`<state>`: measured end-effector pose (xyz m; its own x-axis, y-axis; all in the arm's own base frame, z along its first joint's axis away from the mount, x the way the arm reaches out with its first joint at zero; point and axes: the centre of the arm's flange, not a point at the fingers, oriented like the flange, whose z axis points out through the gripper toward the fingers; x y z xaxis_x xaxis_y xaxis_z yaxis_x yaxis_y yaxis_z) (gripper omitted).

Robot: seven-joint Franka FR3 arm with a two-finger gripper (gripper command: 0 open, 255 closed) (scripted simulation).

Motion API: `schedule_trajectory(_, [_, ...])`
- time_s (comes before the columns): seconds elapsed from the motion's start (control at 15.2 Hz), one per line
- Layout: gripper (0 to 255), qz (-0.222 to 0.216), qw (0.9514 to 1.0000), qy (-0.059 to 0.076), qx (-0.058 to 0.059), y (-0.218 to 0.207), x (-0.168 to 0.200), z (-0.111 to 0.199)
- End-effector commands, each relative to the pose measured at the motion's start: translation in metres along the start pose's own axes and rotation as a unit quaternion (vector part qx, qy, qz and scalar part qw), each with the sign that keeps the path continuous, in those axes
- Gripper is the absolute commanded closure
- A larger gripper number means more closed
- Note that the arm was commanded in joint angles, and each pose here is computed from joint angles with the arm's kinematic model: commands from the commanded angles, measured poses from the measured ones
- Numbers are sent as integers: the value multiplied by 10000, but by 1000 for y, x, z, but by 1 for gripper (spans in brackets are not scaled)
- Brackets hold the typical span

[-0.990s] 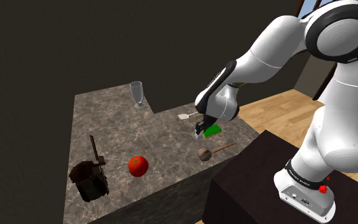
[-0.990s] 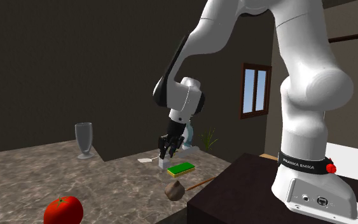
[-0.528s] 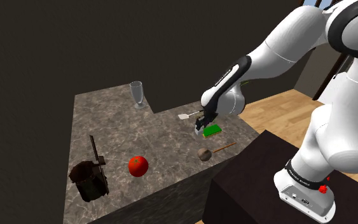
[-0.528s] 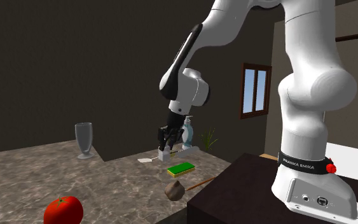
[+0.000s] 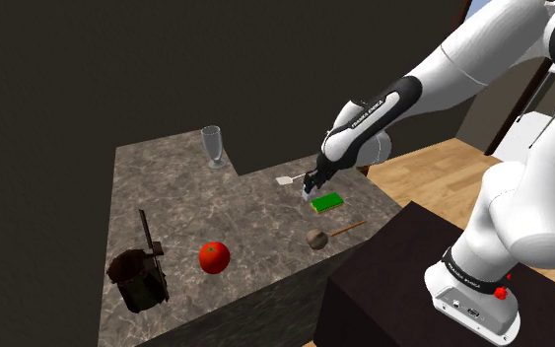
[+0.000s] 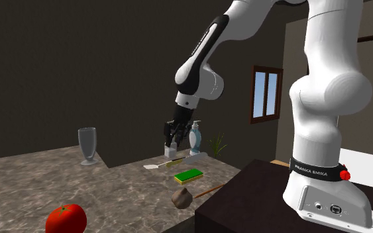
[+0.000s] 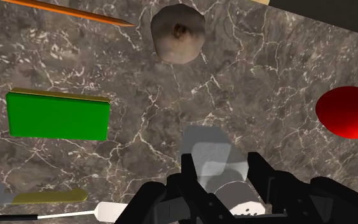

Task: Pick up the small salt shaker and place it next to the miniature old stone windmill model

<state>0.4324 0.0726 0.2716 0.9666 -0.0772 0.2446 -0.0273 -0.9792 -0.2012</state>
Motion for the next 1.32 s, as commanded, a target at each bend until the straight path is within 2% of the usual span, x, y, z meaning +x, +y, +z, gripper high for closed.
schedule_trajectory(0.0, [255,-3,10000,-2,-6,-2,1,-11])
schedule_trajectory(1.25, [255,-3,10000,-2,-6,-22,26,-106])
